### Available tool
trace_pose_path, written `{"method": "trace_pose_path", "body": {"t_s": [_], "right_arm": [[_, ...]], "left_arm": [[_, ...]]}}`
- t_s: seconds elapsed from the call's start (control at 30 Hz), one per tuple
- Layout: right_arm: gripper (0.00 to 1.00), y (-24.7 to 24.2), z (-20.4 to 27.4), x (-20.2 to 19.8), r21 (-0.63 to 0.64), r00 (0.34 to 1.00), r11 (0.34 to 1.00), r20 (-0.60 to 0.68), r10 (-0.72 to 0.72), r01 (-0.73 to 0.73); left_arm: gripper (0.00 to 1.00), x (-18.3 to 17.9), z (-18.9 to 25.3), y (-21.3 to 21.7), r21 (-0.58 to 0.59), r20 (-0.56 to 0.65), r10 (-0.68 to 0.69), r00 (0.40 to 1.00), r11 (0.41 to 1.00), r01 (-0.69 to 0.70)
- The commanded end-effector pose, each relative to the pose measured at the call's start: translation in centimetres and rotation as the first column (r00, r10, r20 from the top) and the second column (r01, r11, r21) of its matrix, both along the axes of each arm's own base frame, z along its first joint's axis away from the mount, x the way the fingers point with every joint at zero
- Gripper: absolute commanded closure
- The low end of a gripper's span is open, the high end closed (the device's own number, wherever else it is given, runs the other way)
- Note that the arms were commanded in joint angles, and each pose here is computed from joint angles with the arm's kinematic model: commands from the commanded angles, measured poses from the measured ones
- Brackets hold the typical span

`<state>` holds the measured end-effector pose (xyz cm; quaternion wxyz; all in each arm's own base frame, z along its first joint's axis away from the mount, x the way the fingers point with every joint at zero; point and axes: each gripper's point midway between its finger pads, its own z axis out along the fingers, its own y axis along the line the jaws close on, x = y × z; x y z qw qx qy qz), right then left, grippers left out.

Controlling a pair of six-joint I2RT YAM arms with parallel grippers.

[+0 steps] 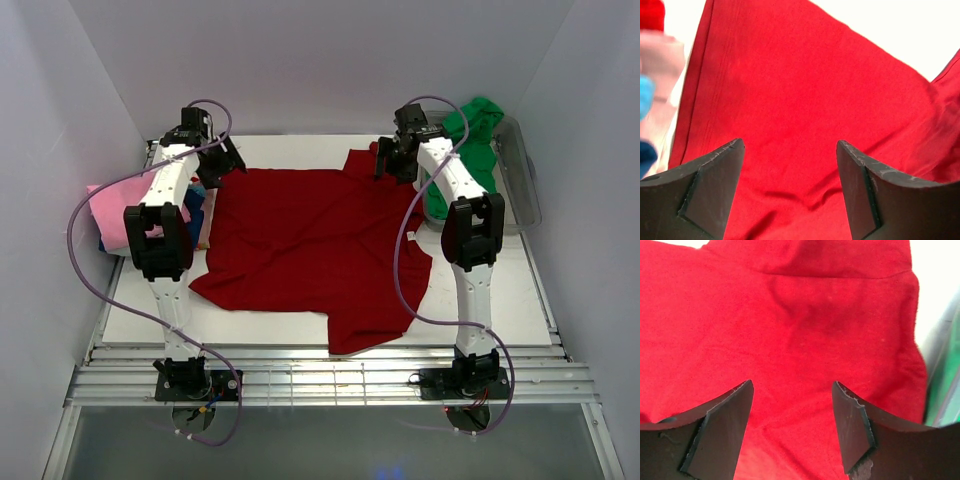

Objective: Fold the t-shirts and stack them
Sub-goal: Flatten the tshirt out

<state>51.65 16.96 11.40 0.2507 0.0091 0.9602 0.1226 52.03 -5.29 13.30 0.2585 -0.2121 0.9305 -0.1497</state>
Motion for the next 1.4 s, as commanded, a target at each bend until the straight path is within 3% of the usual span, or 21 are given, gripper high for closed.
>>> {"method": "trace_pose_path", "body": {"t_s": [0.0,0.13,0.2,0.37,0.4,0.47,0.5,0.6,0.63,0.97,1.37], "right_arm": [[0.3,-0.7,0.3,2.5,0.03,0.997,0.999,0.081,-0.018,0.016],[0.31,-1.3,-0.7,4.1,0.0,0.995,1.0,0.1,-0.028,0.028],[0.31,-1.5,-2.0,4.3,-0.008,0.996,0.999,0.078,-0.032,0.033],[0.37,-2.0,-3.8,1.5,-0.026,1.0,0.999,-0.022,-0.019,0.019],[0.47,-2.2,-3.8,0.6,-0.028,0.999,1.0,-0.036,-0.015,0.014],[0.58,-2.4,-4.2,-2.2,-0.032,0.998,0.999,-0.056,-0.007,0.005],[0.7,-2.5,-4.1,-2.9,-0.029,0.999,1.0,-0.047,-0.008,0.007],[0.9,-3.1,-3.9,-5.0,-0.044,0.999,0.999,-0.045,-0.019,0.017],[0.92,-3.2,-3.9,-5.3,-0.05,0.998,0.999,-0.055,-0.023,0.021],[0.92,-2.6,-7.4,-5.1,-0.088,0.983,0.996,-0.182,-0.019,0.003],[0.92,-3.7,-10.9,-2.0,-0.196,0.973,0.979,-0.208,-0.099,0.058]], "left_arm": [[0.15,3.3,3.6,-0.2,-0.02,0.163,0.01,0.987,1.0,-0.007],[0.15,6.1,3.5,-0.2,-0.026,0.205,0.008,0.979,1.0,-0.003],[0.15,6.4,1.5,-0.7,-0.05,0.173,-0.001,0.985,0.999,0.01],[0.25,4.9,-1.6,-1.4,-0.071,0.093,-0.02,0.995,0.997,0.027],[0.33,4.4,-1.0,-1.9,-0.057,0.1,-0.036,0.994,0.997,0.042],[0.43,2.4,-2.7,-3.2,-0.037,0.051,-0.067,0.996,0.997,0.069],[0.57,1.9,-2.0,-3.8,-0.03,0.068,-0.087,0.994,0.996,0.09],[0.84,-0.3,-4.1,-5.7,-0.014,0.014,-0.132,0.991,0.991,0.132],[1.0,-0.8,-4.6,-5.9,-0.004,0.002,-0.134,0.991,0.991,0.134],[1.0,-3.1,-11.9,-6.2,0.021,-0.172,-0.127,0.977,0.991,0.132],[1.0,-0.4,-13.7,-4.5,0.03,-0.189,-0.076,0.979,0.996,0.083]]}}
